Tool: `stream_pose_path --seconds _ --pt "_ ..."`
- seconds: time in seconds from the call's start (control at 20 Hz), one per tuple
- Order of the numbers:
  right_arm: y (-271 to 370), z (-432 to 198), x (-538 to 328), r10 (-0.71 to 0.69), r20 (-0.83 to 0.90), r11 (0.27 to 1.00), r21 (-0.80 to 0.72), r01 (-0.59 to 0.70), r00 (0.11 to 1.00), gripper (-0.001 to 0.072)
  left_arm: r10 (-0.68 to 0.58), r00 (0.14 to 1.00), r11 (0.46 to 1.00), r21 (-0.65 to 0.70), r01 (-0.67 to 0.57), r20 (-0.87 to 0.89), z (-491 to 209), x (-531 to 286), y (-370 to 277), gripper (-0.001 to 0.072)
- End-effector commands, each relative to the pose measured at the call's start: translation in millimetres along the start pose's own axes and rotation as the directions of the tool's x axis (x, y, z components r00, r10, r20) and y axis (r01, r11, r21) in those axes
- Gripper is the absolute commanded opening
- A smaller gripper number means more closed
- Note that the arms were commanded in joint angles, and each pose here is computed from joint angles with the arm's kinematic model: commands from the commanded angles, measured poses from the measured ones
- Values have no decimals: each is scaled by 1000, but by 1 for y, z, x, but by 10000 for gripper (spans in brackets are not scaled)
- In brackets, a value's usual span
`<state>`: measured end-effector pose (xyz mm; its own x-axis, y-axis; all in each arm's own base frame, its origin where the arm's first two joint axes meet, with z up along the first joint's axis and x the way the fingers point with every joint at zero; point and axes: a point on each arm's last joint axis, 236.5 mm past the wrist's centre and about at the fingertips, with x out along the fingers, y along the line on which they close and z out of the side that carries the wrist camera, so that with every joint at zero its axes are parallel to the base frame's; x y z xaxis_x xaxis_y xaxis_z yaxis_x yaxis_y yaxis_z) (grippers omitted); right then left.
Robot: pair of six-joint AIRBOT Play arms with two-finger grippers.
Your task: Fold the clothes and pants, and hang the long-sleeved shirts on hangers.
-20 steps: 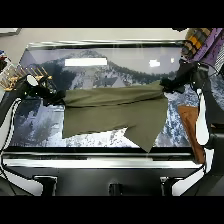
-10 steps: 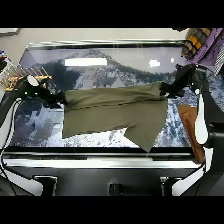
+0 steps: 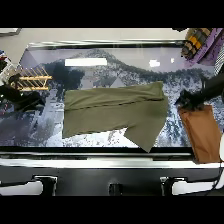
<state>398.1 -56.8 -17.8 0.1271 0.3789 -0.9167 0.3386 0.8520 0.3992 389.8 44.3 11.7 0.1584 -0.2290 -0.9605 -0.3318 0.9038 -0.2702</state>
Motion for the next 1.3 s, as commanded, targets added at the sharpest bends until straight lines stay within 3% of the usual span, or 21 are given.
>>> stream_pose_path --seconds 0.0,0.3,0.7,0.85,0.9,0.95,1.0,1.25 --pt "-5 -72 37 107 -127 991 95 -95 986 424 -55 998 996 -68 57 30 -33 -3 8 455" --pt "1 -138 85 232 -233 964 182 -192 945 423 -155 988 978 -145 153 -7 -81 17 -4 455" --pt "7 -147 104 288 -200 939 252 -235 936 422 -192 981 967 -166 194 24 -75 21 -11 455" --pt "17 -164 121 252 -241 957 204 -205 937 416 -192 981 967 -167 193 21 -76 22 -11 455" --pt "22 -167 125 236 -250 965 177 -196 939 328 -193 981 967 -169 193 18 -76 23 -11 455" --pt "26 -167 128 228 -250 969 157 -192 941 138 -192 981 967 -171 191 12 -78 24 -10 455" --pt "27 -165 128 224 -243 970 154 -191 944 50 -192 981 966 -175 189 3 -81 27 -9 455" --pt "34 -151 104 205 -143 976 107 -190 968 28 -204 974 955 -237 176 -98 -124 67 0 455"
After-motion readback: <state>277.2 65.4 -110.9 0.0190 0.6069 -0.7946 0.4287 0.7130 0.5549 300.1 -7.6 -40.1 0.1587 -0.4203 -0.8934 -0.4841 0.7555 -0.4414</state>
